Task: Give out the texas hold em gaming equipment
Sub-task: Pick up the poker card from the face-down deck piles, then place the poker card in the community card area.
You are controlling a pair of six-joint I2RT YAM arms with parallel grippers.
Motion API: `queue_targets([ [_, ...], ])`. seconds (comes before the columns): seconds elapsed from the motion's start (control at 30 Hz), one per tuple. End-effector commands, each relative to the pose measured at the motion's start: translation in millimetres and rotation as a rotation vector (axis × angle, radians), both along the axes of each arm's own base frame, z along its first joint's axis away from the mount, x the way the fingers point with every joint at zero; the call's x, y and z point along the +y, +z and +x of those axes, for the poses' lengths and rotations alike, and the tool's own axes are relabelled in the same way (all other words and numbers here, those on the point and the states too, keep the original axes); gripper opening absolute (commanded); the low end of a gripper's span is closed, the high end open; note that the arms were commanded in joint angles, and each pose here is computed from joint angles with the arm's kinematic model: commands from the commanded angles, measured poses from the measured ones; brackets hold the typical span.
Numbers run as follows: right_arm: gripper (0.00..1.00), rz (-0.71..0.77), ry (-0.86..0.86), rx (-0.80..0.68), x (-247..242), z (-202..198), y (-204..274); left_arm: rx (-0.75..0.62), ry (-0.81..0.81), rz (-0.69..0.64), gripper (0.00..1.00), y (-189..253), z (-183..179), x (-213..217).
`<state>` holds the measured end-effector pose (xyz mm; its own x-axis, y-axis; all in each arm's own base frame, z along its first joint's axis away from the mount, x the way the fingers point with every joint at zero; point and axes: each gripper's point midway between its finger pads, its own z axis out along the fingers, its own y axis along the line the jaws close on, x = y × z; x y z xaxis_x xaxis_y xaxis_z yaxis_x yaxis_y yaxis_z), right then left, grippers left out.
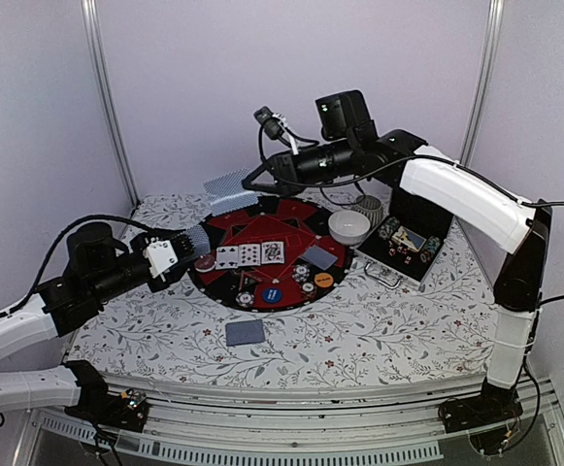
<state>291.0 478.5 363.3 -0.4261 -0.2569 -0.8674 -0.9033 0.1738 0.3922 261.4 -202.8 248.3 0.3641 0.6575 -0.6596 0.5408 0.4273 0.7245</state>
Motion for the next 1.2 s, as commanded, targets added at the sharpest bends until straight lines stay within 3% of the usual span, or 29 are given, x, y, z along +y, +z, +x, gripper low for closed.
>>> queue_targets([
  [0.0, 0.01, 0.086, -0.027, -0.043, -31.8, 12.7, 41.0, -0.018, 0.000, -0.016, 0.54, 6.6, 1.0, 0.0],
  [0.2, 0.01, -0.008, -0.354, 0.003, -73.3, 88.7, 4.1, -0.015, 0.003, -0.014, 0.54, 5.4, 1.8, 0.2],
  [0.4, 0.01, -0.062, -0.571, 0.074, -103.3, 146.4, -38.7, -0.011, -0.002, -0.016, 0.54, 5.6, 1.8, -1.0],
  [0.5, 0.01, 0.083, -0.689, 0.150, -106.4, 164.9, -57.6, -0.006, -0.006, -0.015, 0.54, 3.9, 1.7, -2.0],
  [0.7, 0.01, 0.370, -0.972, 0.544, -111.6, 186.0, -129.2, -0.005, -0.006, -0.021, 0.54, 5.5, 1.7, -2.2],
  [0.87, 0.01, 0.454, -1.184, 0.682, -104.2, 187.5, -168.1, -0.022, -0.017, -0.038, 0.54, 12.7, -2.1, -1.8],
  [1.17, 0.01, 0.468, -1.330, 0.928, -84.3, 194.9, -238.1, -0.047, -0.021, -0.061, 0.54, 23.4, -6.9, 0.6],
])
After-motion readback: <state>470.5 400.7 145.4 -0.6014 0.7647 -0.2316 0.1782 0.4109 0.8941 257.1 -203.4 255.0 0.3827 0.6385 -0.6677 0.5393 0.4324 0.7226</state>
